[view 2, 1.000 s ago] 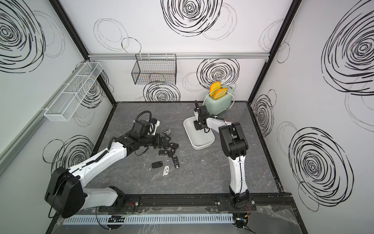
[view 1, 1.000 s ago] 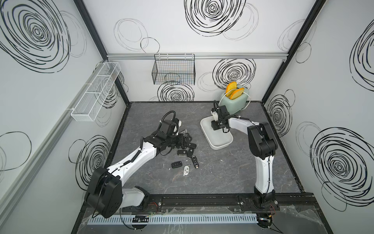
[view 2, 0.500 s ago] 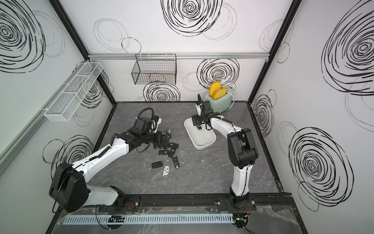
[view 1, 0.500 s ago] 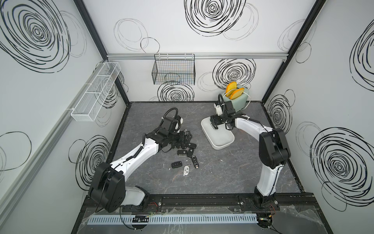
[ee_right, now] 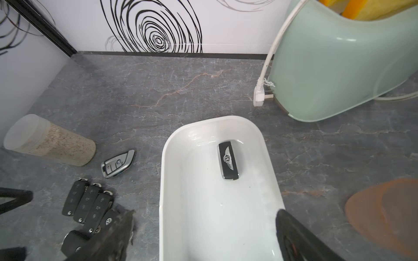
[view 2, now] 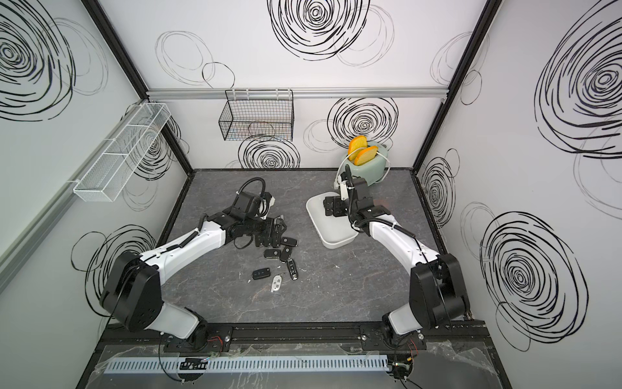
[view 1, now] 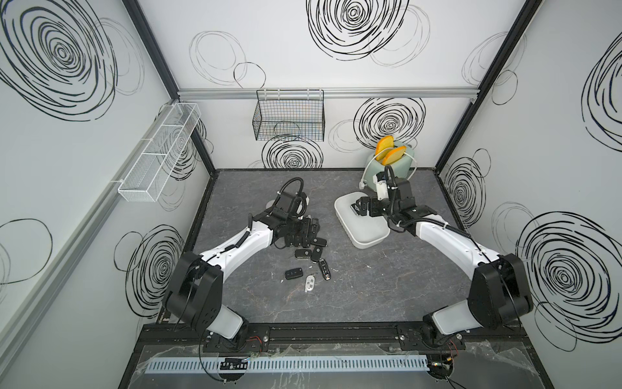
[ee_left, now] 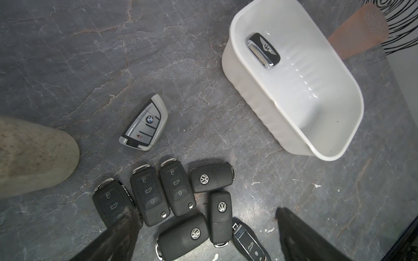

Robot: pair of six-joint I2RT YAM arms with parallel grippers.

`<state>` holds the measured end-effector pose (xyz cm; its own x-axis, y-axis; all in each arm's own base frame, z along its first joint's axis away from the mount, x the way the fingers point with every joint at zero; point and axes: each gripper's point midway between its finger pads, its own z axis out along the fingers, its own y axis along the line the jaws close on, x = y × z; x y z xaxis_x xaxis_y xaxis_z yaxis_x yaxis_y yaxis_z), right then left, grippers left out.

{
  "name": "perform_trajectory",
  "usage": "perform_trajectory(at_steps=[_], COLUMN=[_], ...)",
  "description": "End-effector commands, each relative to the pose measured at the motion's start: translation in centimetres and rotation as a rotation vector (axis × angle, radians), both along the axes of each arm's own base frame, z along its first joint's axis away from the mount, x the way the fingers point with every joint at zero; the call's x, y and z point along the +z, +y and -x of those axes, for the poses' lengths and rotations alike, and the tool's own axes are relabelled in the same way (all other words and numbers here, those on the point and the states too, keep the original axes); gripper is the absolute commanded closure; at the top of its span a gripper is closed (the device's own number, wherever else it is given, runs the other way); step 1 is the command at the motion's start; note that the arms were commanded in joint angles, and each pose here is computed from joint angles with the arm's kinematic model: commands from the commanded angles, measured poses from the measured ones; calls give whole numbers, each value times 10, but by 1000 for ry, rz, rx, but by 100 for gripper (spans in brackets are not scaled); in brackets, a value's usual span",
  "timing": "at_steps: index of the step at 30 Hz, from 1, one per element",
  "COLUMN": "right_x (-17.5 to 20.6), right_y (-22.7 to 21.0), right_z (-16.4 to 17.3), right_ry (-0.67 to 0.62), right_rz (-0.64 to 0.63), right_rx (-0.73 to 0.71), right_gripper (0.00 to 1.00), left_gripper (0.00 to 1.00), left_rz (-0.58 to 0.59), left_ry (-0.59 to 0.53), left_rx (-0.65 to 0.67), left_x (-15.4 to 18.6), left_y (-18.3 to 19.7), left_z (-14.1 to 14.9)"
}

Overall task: Place the car key into the storage box
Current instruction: Pick up the car key from the center of the board.

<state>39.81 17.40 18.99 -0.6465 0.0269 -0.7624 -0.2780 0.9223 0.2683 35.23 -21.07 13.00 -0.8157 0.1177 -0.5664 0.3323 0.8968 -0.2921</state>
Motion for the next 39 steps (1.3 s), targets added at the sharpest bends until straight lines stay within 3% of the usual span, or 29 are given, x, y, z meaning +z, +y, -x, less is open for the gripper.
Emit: perform_trajectory(at_steps=[1,11,17,27,39], right_x=[24,-6,-12,-20,-21], right_y=[2,6,2,2,5], right_z=[12,78,105,113,110], right_ry=[-30,69,65,83,93], right_rz=[-171,-362,-382,-374,-371], right_rx=[1,67,90,106,115], right_gripper=[1,1,1,1,1], left_gripper=[2,1,1,9,18], left_rz=[-22,-159,-196,-271,-310], left_ry=[-70,-38,-29,2,97], left_rx=[-22,21,43,49,88], left_x=[12,-20,-35,-64,-110], left_y=[-7,3,10,15,33], left_z=[-20,-61,-79,-102,-107])
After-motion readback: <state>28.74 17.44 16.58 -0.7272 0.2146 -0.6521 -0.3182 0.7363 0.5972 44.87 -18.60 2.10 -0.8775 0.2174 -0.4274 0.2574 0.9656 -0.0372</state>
